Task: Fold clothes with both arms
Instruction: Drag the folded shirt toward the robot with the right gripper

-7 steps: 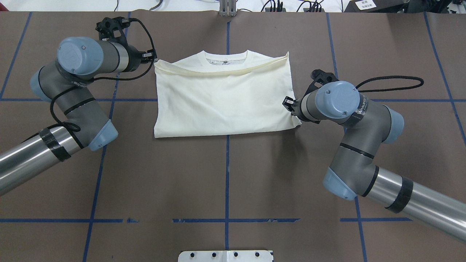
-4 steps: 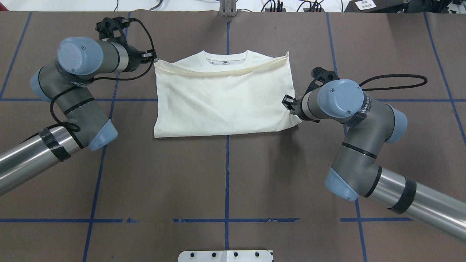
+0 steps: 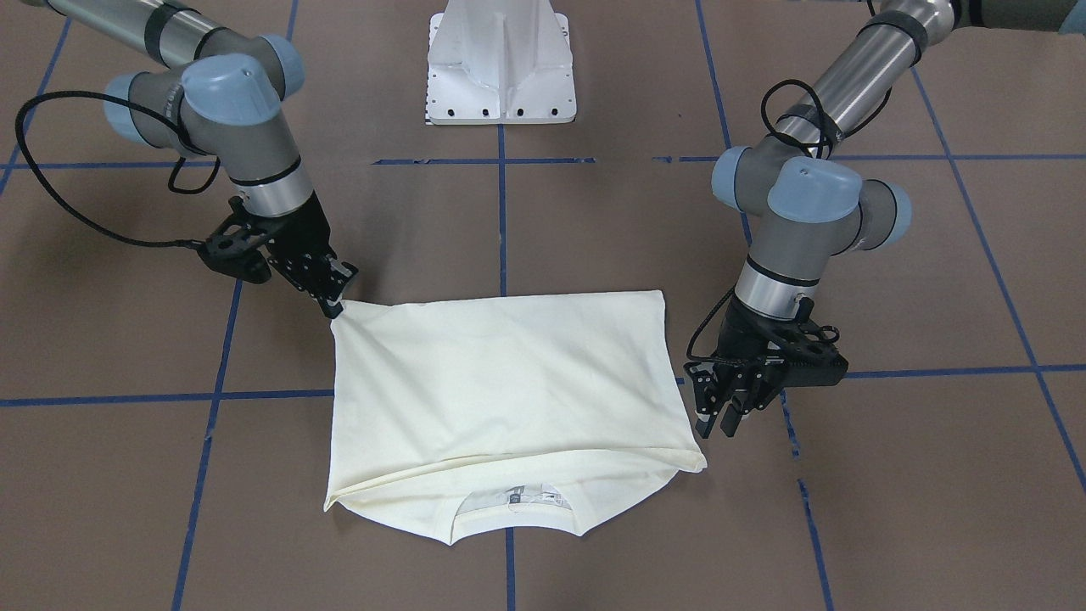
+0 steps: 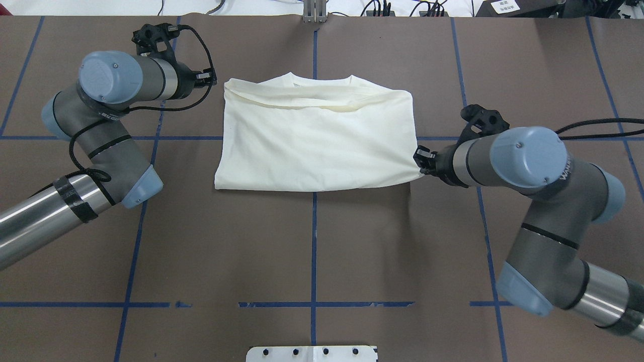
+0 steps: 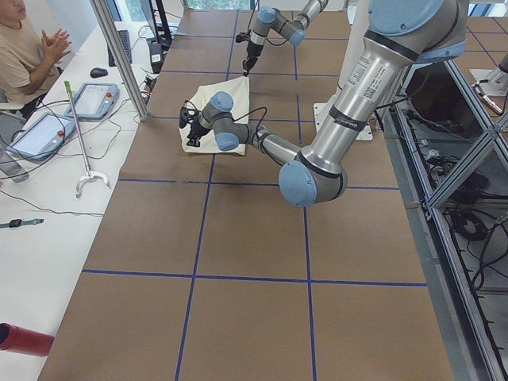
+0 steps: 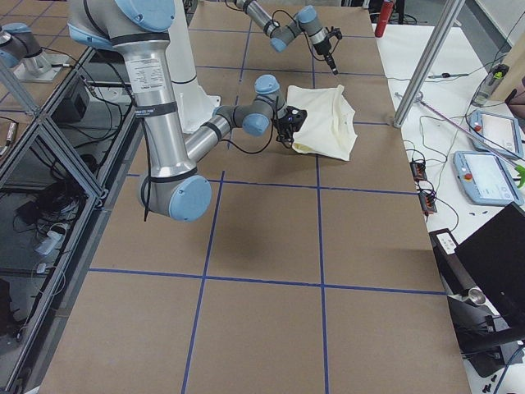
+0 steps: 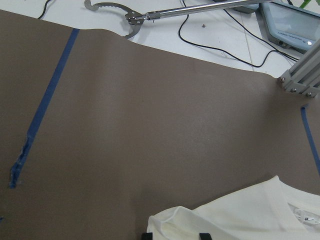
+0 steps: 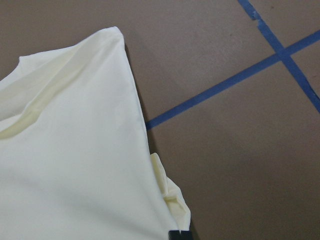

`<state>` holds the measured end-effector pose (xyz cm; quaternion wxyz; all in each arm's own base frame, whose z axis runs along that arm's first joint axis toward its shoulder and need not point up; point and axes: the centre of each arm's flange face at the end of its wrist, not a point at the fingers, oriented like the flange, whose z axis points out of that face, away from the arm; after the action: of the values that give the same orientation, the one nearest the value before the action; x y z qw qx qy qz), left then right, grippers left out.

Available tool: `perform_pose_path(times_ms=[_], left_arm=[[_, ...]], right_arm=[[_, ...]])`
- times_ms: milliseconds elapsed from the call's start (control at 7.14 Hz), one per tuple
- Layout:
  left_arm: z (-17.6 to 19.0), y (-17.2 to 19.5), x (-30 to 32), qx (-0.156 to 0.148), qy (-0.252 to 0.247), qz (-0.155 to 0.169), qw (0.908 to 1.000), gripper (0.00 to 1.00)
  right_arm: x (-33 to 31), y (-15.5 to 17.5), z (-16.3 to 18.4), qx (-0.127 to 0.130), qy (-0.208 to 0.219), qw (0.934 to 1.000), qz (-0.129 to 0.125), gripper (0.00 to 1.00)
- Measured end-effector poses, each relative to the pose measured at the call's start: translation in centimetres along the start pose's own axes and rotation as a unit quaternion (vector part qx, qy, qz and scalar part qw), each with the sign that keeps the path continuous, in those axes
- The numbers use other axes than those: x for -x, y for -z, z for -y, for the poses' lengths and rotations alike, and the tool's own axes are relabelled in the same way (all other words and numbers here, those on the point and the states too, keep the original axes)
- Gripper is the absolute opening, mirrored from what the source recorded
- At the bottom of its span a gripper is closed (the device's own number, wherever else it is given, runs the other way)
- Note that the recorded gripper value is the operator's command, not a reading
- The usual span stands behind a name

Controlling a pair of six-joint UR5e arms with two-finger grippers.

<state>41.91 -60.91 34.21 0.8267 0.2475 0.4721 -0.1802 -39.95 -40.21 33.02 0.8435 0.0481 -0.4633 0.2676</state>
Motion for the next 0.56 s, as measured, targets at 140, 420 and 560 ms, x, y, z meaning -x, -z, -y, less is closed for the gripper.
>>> perform_pose_path(times_ms=[140, 420, 560], left_arm=[[0.0, 0.1, -0.1, 0.000, 0.000, -0.001, 1.0000, 0.43], [0.0, 0.4, -0.4, -0.001, 0.000, -0.005, 1.0000, 0.43], [0.0, 0.7, -0.7, -0.002, 0.001, -0.009, 1.0000, 0.44]], right_arm=[[-1.4, 1.8, -2.7, 0.021, 0.000, 0.9998, 0.005, 0.00], [-4.2, 6.3, -8.6, 0.078, 0.015, 0.9968, 0.012, 0.00], [-5.1, 7.8, -11.5, 0.110, 0.031, 0.9934, 0.010, 0.00]])
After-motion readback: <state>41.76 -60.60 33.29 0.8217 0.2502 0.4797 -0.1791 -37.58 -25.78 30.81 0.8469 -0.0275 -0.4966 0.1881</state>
